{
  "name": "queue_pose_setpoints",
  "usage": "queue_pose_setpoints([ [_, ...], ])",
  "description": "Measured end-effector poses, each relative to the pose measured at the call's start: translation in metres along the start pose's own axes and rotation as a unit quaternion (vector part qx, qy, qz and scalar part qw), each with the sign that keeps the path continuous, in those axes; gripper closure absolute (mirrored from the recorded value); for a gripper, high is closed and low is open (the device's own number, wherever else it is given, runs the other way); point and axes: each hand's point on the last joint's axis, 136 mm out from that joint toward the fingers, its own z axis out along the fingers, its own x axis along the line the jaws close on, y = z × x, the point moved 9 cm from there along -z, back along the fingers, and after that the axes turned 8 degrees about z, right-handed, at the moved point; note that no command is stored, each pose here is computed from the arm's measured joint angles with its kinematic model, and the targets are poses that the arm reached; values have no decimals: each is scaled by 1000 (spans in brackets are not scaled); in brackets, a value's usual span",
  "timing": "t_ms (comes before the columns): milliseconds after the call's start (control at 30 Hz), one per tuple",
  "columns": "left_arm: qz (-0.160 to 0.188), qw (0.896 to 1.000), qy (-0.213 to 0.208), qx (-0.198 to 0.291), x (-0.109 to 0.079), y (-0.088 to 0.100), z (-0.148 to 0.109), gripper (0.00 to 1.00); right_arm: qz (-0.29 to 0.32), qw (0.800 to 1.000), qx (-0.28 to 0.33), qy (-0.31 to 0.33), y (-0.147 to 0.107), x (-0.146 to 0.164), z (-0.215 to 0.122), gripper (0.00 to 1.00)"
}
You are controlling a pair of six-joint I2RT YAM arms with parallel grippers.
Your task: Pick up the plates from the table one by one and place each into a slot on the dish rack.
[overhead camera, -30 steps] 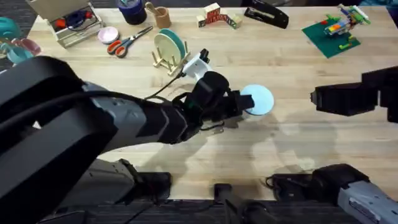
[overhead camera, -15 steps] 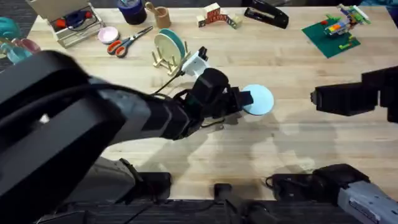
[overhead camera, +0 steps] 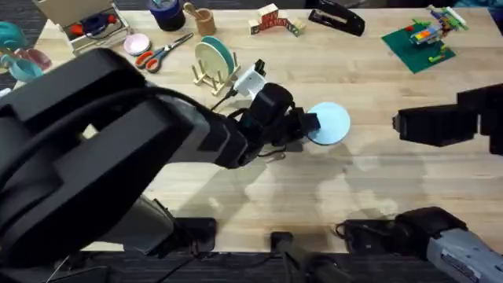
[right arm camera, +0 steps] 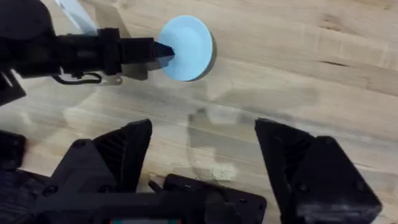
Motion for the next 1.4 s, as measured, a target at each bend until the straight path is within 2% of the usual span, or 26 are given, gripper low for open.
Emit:
queue_pose_setpoints([
  [267,-13,1000,-6,5,0,1,5,960,0,1000,1,0,0,0,0,6],
  [700,-16,1000,-6,5,0,1,5,960,1,1000,1,-1,0,0,0,7],
  [933,-15,1000,-6,5,0,1,5,960,40,999,-8,-14,8,-10,3,7],
  [1233,-16,1000,-6,5,0,1,5,960,92,995,2,38,38,-29,31,7],
  [1400,-16,1000,-6,5,0,1,5,960,115,990,26,78,40,-43,64,7],
])
